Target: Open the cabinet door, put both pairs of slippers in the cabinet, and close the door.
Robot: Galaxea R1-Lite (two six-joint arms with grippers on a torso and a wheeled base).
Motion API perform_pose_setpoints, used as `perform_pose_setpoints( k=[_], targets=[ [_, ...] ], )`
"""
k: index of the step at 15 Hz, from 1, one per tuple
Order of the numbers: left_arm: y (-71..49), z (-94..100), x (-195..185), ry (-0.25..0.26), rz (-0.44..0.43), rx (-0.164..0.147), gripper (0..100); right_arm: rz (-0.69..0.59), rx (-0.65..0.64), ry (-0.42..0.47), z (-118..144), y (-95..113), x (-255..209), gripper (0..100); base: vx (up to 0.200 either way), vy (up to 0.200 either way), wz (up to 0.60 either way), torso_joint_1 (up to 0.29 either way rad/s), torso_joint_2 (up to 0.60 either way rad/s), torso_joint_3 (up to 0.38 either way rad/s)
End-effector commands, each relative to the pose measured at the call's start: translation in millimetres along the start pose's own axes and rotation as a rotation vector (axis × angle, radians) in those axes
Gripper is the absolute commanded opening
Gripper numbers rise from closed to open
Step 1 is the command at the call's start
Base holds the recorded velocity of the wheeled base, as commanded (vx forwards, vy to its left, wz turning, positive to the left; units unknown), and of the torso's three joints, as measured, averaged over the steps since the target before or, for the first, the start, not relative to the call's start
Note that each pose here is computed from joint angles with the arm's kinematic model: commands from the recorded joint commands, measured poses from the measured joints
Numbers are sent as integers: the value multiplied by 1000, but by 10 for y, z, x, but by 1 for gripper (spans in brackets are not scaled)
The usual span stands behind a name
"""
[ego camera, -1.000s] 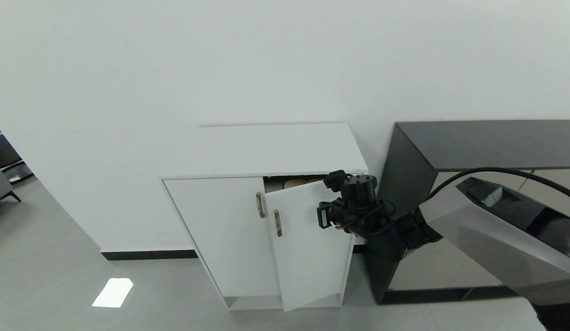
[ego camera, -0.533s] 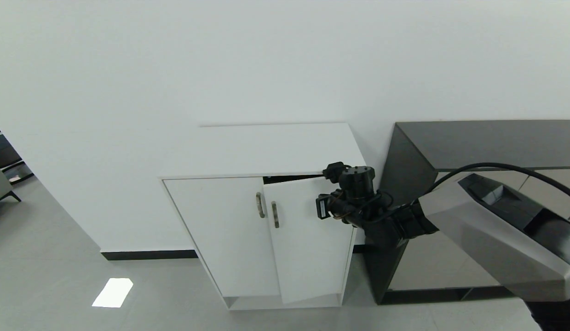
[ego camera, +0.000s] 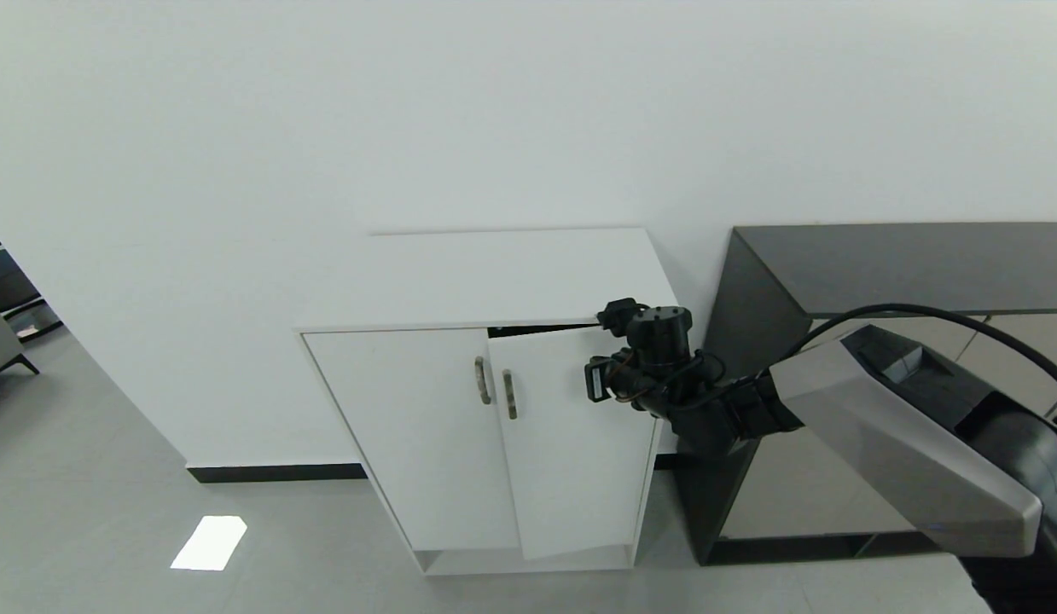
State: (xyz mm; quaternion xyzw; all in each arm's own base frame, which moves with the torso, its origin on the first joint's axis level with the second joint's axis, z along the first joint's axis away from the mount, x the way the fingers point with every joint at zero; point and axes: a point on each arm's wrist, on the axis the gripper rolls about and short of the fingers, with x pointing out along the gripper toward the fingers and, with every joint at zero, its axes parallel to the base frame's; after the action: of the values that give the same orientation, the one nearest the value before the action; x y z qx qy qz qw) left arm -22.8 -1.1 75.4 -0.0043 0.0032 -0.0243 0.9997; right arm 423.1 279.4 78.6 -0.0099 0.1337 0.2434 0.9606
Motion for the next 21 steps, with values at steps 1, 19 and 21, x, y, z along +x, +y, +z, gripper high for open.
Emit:
perform_pose_setpoints(
  k=[1, 19, 21],
  targets=[
    [0, 0, 0, 0, 0, -1, 0, -1, -1, 3, -21, -6, 19, 0, 0, 0, 0, 0, 0, 0],
    [0, 0, 1, 1, 1, -2, 0, -93, 5, 27, -63, -129, 232, 0, 0, 0, 0, 0, 0, 0],
    [0, 0, 1, 1, 1, -2, 0, -109, 6, 22, -62, -139, 254, 0, 0, 0, 0, 0, 0, 0]
  ],
)
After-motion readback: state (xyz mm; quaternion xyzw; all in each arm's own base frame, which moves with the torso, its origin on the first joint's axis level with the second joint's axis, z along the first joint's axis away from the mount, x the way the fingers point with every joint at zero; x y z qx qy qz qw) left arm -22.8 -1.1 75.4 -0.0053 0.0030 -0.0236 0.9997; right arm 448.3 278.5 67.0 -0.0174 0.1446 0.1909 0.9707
